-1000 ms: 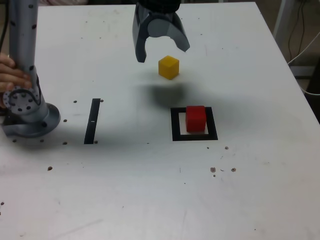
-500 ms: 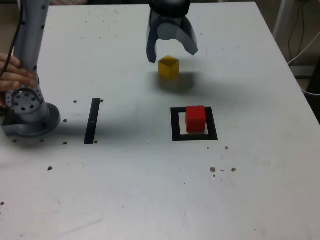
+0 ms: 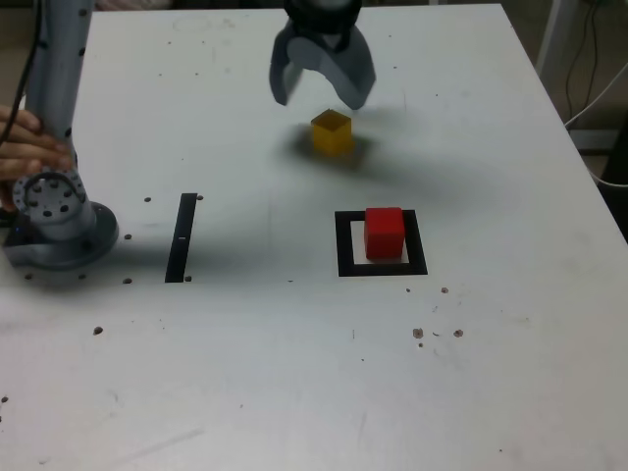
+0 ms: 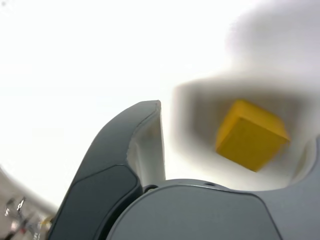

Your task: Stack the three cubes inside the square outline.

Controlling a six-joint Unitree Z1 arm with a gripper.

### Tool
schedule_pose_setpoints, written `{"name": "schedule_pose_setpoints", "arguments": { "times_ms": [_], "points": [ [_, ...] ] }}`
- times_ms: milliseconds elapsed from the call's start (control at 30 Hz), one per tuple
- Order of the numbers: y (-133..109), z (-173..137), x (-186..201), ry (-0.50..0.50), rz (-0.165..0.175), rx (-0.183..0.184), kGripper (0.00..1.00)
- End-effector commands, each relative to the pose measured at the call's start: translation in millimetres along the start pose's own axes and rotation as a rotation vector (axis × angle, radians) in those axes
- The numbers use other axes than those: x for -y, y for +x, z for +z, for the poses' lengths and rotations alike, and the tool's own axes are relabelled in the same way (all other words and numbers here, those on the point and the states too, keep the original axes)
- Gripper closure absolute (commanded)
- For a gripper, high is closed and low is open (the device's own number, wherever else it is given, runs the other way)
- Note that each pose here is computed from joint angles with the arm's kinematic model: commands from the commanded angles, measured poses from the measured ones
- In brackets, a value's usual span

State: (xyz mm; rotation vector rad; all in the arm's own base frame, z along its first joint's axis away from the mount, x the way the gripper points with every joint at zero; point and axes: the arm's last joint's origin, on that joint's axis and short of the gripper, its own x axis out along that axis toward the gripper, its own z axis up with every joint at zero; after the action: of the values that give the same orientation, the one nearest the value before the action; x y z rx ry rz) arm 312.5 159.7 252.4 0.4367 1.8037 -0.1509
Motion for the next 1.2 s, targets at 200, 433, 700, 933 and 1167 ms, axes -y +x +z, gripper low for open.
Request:
{"name": "schedule_pose_setpoints", "arguments": {
  "times_ms": [200, 433, 700, 933, 1167],
  "points": [
    [6.0, 4.6, 5.8, 0.048, -0.025, 0.035, 0.11],
    [16.9, 9.9, 9.1, 0.074, -0.041, 0.017, 0.11],
    [31.2, 16.6, 9.5, 0.085, -0.055, 0.013, 0.15],
    [39.7, 19.0, 12.0, 0.087, -0.072, 0.023, 0.23],
    [40.7, 21.5, 12.0, 0.085, -0.090, 0.046, 0.36]
  ]
}}
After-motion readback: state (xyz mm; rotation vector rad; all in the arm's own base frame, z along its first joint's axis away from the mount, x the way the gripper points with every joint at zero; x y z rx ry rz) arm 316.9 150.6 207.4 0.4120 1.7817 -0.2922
